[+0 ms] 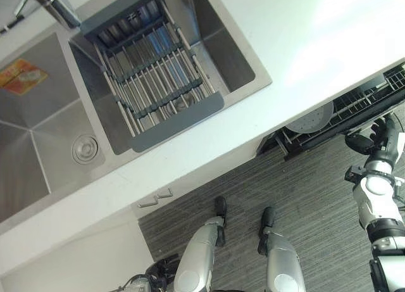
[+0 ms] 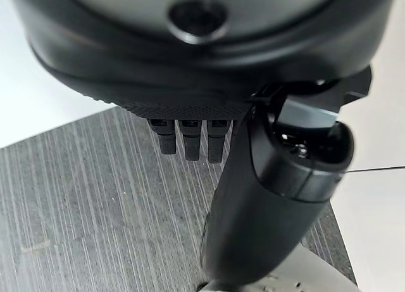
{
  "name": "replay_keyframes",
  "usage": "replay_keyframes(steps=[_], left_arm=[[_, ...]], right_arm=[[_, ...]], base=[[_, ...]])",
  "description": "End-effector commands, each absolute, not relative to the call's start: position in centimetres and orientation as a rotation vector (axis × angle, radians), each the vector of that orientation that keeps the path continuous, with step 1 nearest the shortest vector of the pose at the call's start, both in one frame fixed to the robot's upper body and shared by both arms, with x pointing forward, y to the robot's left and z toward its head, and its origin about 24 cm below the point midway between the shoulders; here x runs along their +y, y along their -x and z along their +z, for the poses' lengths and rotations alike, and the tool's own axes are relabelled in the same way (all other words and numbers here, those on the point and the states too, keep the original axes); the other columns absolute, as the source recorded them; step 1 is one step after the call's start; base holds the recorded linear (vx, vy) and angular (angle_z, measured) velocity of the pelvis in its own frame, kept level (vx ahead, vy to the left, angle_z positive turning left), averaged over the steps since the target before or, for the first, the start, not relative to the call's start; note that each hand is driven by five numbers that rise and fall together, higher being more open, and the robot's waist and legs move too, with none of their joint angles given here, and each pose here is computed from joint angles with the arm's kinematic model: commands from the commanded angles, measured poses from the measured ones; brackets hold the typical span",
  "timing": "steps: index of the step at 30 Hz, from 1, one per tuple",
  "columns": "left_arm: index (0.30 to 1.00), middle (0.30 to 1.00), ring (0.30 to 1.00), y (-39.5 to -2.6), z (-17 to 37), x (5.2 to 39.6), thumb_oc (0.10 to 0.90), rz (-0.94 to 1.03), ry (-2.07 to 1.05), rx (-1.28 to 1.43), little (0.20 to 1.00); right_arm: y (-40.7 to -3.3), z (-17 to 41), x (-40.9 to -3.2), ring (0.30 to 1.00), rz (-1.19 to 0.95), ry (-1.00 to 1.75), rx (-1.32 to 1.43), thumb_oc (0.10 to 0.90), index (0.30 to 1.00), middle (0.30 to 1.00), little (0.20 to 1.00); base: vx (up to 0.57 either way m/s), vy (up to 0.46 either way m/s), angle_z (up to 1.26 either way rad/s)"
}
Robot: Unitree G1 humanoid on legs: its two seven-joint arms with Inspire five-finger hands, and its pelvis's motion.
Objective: Place the dishes in the dishwasher.
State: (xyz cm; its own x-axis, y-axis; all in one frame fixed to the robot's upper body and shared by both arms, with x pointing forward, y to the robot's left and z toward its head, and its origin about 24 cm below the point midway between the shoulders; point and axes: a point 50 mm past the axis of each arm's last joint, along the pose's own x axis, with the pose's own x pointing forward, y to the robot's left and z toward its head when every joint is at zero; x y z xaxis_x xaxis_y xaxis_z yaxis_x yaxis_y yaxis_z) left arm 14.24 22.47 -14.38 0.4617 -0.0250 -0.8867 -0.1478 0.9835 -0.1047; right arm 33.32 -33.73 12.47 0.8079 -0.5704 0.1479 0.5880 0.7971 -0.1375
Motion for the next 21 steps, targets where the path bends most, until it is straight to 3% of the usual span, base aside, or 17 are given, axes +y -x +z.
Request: replay_keyframes(steps=[1,13,18,21], left_arm=[[0.900,0.900,0.900,-13.7,-13.8,25.1,0.800,0.068,0.054,1.076,0.900],[0.900,0.900,0.900,-14.9,-12.7,26.6,0.800,0.050,0.073,1.017,0.900],[0.900,0.900,0.900,-15.3,-12.3,26.8,0.800,0.092,0.104,0.904,0.900],[0.900,0.900,0.900,-16.9,-10.9,28.2,0.800,0.182,-0.083,0.803,0.900]], right_arm=[[-36.4,22.9,-28.9,0.900,-0.299,0.393,-0.465,0.800,0.900,0.900,0.900],[-37.6,28.1,-27.3,0.900,-0.282,0.404,-0.568,0.800,0.900,0.900,0.900],[-37.8,26.2,-26.9,0.900,-0.234,0.364,-0.506,0.800,0.900,0.900,0.900],[-37.6,21.3,-26.4,0.900,-0.182,0.352,-0.392,0.800,0.900,0.900,0.900]], base=[[0.02,-0.046,0.24],[0.03,-0.074,0.13],[-0.04,-0.035,0.10],[-0.10,-0.004,0.03]])
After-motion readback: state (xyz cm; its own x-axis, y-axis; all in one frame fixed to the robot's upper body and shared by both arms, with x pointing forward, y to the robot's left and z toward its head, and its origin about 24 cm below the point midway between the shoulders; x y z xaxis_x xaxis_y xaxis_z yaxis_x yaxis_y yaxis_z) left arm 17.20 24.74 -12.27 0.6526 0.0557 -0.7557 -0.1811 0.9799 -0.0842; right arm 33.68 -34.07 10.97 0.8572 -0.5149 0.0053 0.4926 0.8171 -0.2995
